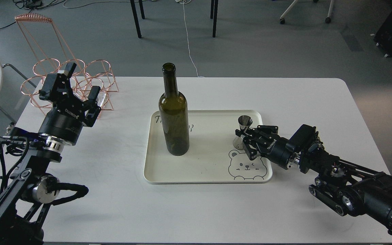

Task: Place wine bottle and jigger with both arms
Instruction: 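Lift the jigger with the right gripper and carry it off the tray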

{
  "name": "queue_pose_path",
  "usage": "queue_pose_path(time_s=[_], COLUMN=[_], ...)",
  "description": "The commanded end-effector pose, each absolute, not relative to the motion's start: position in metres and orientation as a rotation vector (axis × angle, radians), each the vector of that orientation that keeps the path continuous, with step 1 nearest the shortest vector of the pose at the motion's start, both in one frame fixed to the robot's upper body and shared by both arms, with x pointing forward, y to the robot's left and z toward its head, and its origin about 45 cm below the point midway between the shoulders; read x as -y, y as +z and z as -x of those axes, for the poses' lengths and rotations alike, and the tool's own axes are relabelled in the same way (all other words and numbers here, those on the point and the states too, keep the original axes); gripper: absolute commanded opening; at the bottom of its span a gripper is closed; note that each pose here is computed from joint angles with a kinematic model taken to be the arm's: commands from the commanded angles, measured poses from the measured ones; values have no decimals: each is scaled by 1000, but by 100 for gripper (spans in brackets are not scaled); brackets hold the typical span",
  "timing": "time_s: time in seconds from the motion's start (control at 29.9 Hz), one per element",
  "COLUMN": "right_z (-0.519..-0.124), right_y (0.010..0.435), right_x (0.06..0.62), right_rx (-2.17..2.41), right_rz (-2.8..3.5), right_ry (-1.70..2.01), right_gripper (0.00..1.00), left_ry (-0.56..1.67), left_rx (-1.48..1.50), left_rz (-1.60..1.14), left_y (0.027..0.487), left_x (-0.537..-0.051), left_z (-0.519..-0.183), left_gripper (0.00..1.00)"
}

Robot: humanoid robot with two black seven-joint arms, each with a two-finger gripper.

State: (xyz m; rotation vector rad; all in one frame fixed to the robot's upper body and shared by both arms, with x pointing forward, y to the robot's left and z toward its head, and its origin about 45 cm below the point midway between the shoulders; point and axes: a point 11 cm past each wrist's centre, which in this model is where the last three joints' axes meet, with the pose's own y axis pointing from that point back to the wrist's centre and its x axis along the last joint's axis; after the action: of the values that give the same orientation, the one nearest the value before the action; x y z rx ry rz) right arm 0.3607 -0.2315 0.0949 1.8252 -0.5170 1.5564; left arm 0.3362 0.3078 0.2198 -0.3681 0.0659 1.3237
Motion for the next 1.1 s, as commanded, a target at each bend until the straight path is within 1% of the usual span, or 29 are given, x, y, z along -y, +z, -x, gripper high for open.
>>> queue_pose_path(time_s=[0.0, 0.07, 0.23, 0.37, 0.53, 0.7, 1.07], right_z=[-372, -378, -383, -371, -353, -338, -333], right_y=[112, 124, 146, 141, 132, 117, 106], right_x=[252, 260, 309, 350, 385, 397, 410], right_rx=[615, 682, 802, 830, 850, 842, 827], right_rz=[-1785, -1769, -1692, -1648, -1619, -1618, -1587], right_ry=[1549, 1552, 1511, 1424, 1329, 1269, 1224], right_gripper=[16, 16, 16, 17, 17, 17, 19], left_ry=[1324, 1321, 1319, 1316, 1315, 1313, 1312], left_rx=[-65, -63, -62, -59, -59, -60, -63], left_rz=[370, 369, 369, 375, 376, 375, 376], left_y=[220, 221, 221, 223, 224, 224, 223], left_x=[-308, -308, -308, -306, -306, -305, -304], left_z=[-336, -336, -336, -336, -336, -336, -336], left_gripper=[98, 98, 98, 98, 98, 98, 98])
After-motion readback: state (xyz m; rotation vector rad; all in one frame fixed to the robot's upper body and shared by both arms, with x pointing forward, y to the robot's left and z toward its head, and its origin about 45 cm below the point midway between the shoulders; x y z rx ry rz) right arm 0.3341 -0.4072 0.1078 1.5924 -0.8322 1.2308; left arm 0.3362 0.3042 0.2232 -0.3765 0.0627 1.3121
